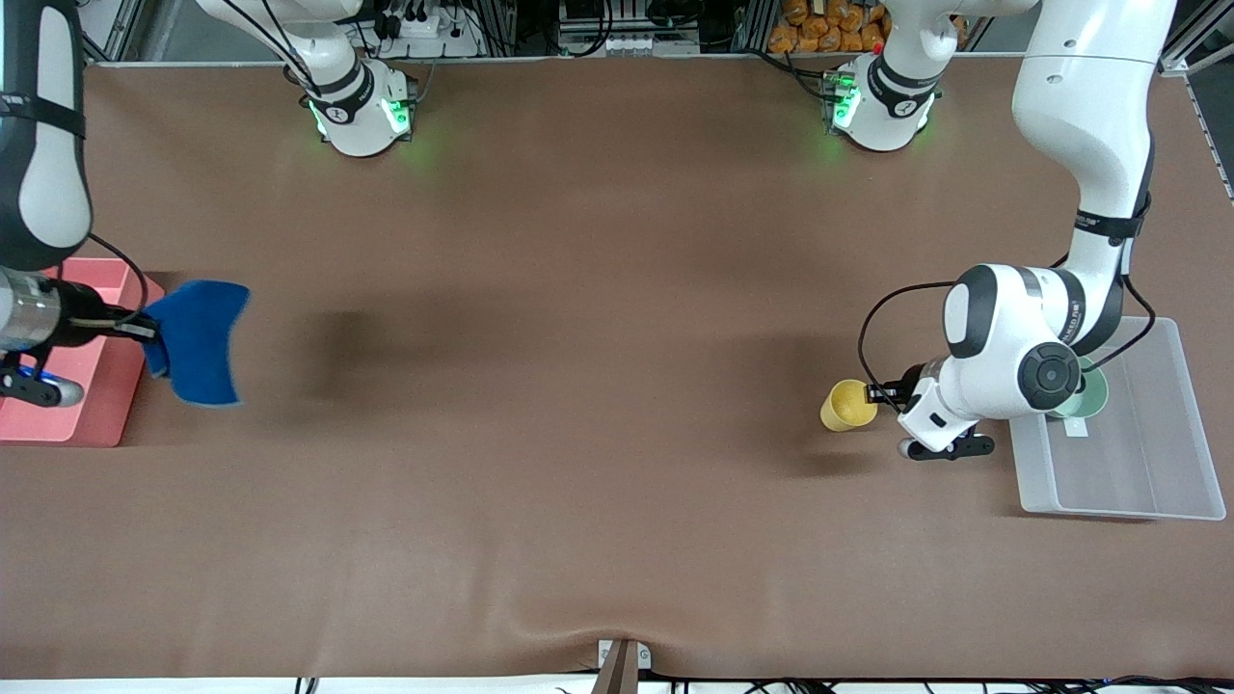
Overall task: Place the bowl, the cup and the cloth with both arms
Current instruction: 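Carry the cloth toward the pink bin while the left gripper reaches the cup, then lower the cloth into the pink bin while the left gripper carries the cup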
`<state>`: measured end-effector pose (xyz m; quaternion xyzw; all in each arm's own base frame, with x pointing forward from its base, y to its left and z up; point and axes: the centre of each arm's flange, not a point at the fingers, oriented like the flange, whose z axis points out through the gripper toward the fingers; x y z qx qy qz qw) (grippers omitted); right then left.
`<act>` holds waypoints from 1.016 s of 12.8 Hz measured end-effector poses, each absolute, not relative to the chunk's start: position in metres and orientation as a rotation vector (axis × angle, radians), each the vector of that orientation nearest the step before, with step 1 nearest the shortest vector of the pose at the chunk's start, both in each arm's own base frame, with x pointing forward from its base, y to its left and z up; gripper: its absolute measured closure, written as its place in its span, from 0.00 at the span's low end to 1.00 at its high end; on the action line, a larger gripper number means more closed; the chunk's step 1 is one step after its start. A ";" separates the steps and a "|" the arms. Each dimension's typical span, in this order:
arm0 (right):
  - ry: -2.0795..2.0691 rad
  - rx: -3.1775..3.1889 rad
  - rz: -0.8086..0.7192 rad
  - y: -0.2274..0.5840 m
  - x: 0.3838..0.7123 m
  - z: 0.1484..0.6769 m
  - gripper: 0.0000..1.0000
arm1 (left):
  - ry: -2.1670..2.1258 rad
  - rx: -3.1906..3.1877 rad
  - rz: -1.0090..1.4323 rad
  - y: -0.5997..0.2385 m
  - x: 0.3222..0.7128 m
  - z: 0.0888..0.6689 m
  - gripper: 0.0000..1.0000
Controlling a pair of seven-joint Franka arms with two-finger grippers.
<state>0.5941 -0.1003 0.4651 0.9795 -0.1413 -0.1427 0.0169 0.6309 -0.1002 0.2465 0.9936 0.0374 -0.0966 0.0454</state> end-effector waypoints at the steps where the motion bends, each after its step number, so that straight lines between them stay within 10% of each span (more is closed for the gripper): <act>1: -0.403 3.031 -0.447 -0.107 0.590 0.470 0.98 | 0.127 3.035 -0.288 -0.101 0.631 0.245 0.80; 5: -0.254 2.945 -0.438 -0.138 0.581 0.483 0.98 | 0.184 3.031 -0.244 -0.110 0.634 0.248 0.97; 13: 0.071 2.795 -0.406 -0.277 0.569 0.473 0.98 | 0.201 3.067 -0.137 0.024 0.690 0.378 0.97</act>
